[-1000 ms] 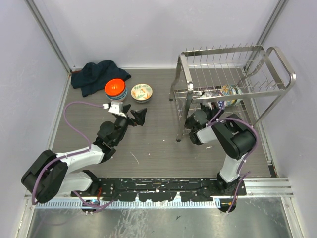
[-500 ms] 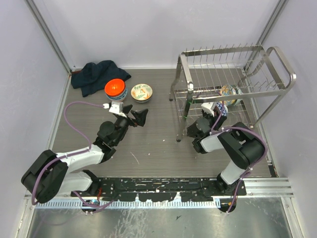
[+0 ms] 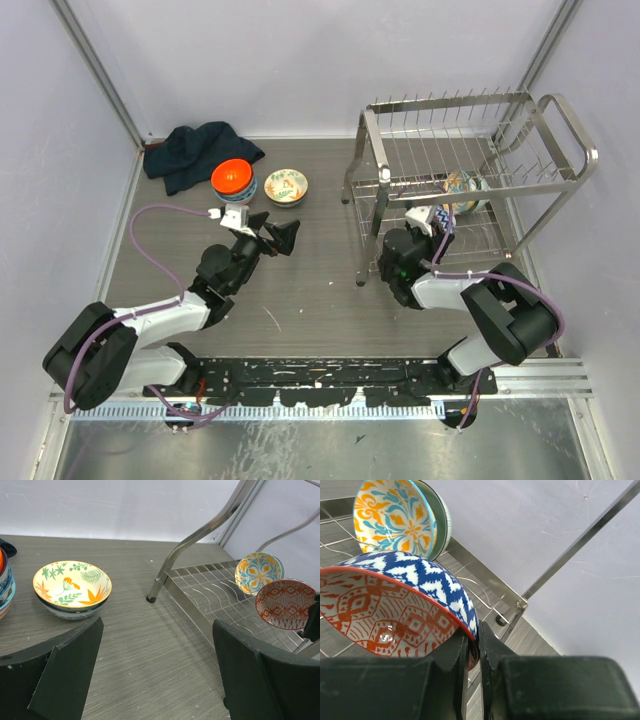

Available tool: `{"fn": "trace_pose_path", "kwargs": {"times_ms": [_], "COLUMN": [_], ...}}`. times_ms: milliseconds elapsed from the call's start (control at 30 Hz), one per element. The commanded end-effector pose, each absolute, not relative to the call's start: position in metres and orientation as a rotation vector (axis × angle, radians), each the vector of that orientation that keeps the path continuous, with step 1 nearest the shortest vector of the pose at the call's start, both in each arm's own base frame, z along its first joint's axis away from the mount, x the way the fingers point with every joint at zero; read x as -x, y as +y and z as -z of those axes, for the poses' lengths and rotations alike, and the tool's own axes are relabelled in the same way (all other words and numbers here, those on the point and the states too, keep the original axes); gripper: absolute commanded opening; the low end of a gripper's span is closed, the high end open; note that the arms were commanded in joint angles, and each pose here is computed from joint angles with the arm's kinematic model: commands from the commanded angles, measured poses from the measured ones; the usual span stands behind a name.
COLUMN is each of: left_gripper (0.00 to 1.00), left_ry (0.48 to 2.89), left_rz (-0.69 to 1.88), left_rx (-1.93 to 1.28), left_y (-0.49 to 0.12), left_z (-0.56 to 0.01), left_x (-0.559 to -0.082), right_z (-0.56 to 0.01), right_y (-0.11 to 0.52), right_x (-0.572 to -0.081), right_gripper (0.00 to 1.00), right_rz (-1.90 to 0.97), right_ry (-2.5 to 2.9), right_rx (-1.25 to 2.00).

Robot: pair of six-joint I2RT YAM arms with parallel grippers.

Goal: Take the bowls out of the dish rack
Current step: Place the bowl at the center of the board.

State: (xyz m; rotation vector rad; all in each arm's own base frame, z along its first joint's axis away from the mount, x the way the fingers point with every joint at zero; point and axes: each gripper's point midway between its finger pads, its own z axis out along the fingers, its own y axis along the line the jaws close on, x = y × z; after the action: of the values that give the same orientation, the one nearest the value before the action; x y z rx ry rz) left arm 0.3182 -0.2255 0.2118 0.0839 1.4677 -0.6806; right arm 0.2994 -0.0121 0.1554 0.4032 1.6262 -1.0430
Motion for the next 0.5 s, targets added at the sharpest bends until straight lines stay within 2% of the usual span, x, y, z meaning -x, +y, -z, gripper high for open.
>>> {"fn": "trace_pose_path", "kwargs": {"times_ms": [0,467], "left_gripper": [0.98,0.98], "left_ry": [1.403,1.411], "left_rz": [0.707,0.709], "left_rx": [-0.066,-0.067], "left_y": [-0.227,-0.229], "left_z": [-0.238,-0.235], "left_x": [-0.320,-0.323], "right_z": [-0.175,-0.175], "right_y": [0.000,-0.007], "right_x": [-0.315,-0.303], "right_gripper": [0.00,0.00], "right_rz": [0.815,0.803], "right_ry": [1.513,1.510], "right_rx": [-0.616,-0.633]}}
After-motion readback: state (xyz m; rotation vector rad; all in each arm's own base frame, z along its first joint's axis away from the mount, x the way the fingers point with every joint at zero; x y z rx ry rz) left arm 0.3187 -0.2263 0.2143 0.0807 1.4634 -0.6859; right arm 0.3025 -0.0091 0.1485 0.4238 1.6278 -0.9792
